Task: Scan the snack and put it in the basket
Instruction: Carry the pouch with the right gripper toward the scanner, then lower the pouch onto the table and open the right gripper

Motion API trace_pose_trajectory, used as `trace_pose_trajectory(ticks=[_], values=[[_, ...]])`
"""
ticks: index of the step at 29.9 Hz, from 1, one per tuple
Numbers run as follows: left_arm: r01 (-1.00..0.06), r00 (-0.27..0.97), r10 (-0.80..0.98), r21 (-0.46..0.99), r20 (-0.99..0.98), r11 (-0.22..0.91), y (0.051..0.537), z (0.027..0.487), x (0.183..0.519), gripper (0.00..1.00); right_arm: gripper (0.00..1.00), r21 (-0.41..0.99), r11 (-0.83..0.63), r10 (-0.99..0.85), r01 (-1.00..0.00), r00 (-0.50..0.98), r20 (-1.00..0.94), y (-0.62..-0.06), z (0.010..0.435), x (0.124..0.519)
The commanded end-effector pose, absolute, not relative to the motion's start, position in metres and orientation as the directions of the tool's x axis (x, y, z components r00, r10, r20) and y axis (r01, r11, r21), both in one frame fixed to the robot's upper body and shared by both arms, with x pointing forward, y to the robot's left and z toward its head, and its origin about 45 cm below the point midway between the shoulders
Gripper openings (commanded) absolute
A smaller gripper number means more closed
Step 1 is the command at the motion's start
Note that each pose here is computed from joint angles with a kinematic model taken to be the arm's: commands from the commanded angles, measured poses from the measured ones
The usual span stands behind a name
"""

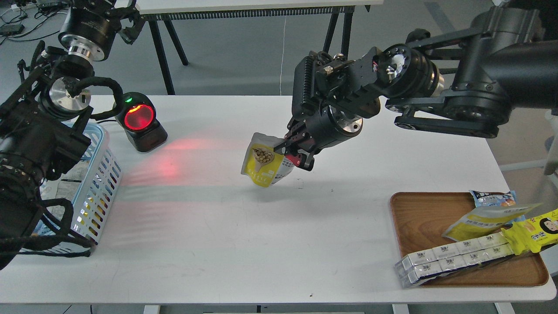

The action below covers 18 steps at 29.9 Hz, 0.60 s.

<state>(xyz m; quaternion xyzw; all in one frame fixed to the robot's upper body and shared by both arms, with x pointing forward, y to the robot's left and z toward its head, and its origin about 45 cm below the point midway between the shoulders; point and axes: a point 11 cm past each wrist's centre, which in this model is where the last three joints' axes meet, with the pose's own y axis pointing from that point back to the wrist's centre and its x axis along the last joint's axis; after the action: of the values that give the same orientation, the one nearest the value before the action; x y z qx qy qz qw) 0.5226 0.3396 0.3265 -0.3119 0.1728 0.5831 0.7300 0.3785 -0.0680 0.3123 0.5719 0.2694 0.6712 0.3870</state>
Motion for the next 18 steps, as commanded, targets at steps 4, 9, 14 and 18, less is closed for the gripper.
trace_pose_trajectory(ticks=[4, 9, 14, 18], values=[[-0.959, 0.263, 0.74, -0.255, -0.619, 0.127, 0.337, 0.326, 0.523, 1.0, 0.0, 0.819, -0.549, 0.835, -0.17, -0.066, 0.546, -0.049, 0.294, 0.371], [-0.959, 0.261, 0.742, -0.256, -0.617, 0.125, 0.339, 0.327, 0.523, 1.0, 0.0, 0.829, -0.54, 0.841, -0.146, -0.074, 0.535, -0.036, 0.281, 0.366], [-0.959, 0.26, 0.743, -0.256, -0.617, 0.124, 0.34, 0.327, 0.523, 1.0, 0.0, 0.842, -0.525, 0.851, -0.124, -0.072, 0.52, -0.031, 0.267, 0.361], [-0.959, 0.26, 0.743, -0.257, -0.617, 0.123, 0.34, 0.327, 0.523, 1.0, 0.01, 0.846, -0.52, 0.854, -0.122, -0.068, 0.515, -0.03, 0.258, 0.361]])
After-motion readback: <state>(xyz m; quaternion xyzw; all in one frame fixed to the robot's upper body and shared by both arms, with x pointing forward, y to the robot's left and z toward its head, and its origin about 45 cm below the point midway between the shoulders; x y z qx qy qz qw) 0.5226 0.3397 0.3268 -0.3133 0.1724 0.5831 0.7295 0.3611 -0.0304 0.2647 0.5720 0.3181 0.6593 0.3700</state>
